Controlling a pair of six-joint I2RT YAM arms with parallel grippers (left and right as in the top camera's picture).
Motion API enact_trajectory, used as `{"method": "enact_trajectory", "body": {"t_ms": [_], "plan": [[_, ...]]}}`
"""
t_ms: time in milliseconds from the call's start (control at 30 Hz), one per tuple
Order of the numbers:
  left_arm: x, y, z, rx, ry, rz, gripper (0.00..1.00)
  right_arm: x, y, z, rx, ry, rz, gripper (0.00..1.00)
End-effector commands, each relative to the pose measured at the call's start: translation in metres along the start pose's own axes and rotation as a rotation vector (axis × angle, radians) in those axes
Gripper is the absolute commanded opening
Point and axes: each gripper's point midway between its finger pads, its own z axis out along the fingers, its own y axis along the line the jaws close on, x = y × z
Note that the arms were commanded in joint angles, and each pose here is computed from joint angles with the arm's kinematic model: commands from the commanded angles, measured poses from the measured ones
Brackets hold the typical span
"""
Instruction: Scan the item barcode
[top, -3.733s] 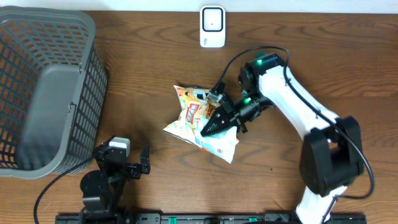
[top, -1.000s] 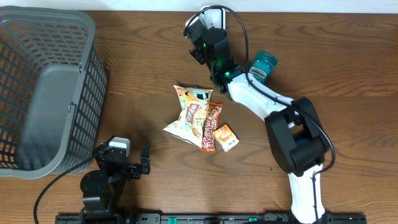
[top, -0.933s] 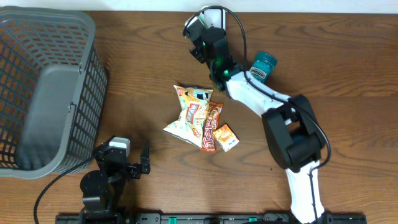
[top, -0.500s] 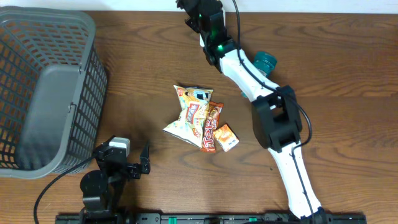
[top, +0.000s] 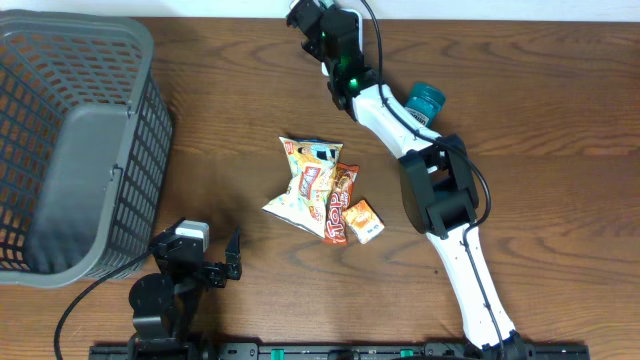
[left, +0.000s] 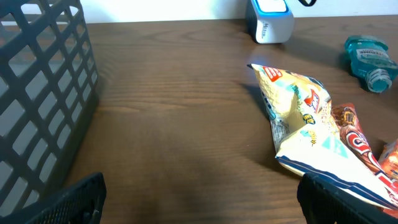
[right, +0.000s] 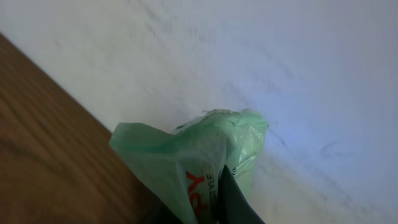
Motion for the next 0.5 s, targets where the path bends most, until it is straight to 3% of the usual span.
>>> {"method": "enact_trajectory", "body": {"t_ms": [0,267,467], "plan": [[0.012,0.001,0.002,-0.005,0.036,-0.018,0.98,0.003,-0.019,-0.001,0.05,0.04,-0.001,0.01],[0.012,0.001,0.002,-0.005,0.036,-0.018,0.98,-0.038,-0.099,-0.057,0.113,0.175,0.024,0.01],[0.012,0.001,0.002,-0.005,0.036,-0.018,0.98,-0.018,-0.195,-0.13,0.239,0.422,-0.004,0.01]]}}
